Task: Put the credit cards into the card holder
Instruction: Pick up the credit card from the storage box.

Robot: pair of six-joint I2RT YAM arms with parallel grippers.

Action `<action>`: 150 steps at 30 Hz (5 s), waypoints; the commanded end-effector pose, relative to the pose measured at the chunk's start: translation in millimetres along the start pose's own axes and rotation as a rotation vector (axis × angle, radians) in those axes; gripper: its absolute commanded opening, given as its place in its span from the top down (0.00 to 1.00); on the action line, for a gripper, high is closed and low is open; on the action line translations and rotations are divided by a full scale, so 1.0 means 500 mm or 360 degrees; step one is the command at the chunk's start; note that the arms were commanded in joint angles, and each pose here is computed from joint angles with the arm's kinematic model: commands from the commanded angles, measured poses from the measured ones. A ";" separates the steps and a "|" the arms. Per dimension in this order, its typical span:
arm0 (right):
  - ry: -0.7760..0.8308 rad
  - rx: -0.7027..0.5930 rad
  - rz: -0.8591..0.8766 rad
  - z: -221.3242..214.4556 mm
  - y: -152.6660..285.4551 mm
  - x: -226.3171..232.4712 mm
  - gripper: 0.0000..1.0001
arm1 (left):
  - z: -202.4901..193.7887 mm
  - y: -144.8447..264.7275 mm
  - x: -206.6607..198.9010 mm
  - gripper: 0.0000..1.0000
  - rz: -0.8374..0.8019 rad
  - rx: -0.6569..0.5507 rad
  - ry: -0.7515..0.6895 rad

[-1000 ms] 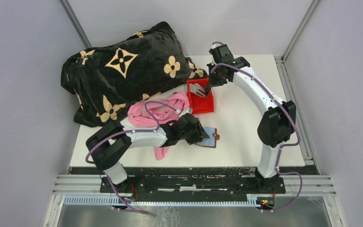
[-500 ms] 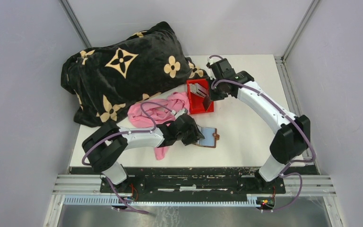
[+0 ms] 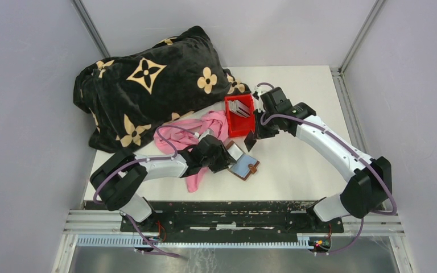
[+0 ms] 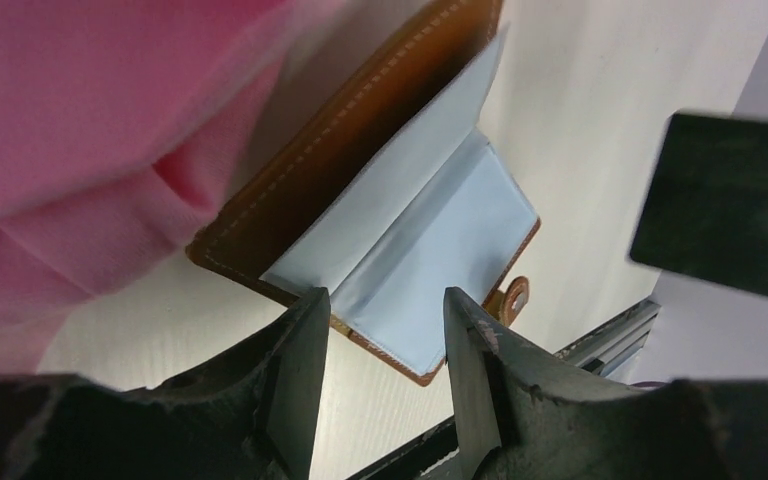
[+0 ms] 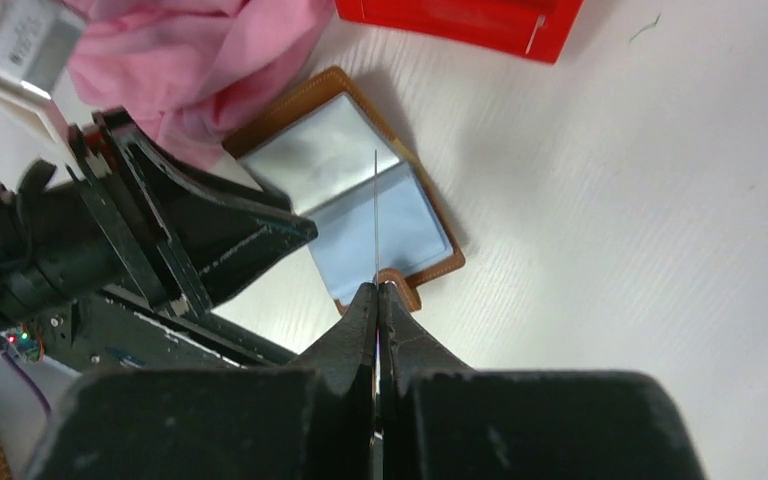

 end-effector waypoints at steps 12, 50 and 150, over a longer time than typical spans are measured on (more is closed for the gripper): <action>-0.0195 -0.0007 0.0314 -0.067 -0.024 0.019 0.99 | 0.026 0.003 -0.018 0.46 -0.0259 0.0017 -0.0040; -0.0584 0.0061 0.0724 -0.107 -0.079 -0.005 0.99 | 0.086 0.010 0.031 0.46 -0.0884 0.0319 -0.0094; -0.0856 0.0129 0.0910 -0.097 -0.186 -0.060 0.68 | 0.128 -0.005 0.071 0.97 -0.0959 0.0499 -0.0191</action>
Point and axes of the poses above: each gripper's point midway between its finger pads, its own y axis back along the fingers, its own x axis along the line the jaws close on, z = x × y, the point moved 10 cm from there along y, back along the fingers, and after that the axes turned 5 degrees about y, right-handed, at the moved point
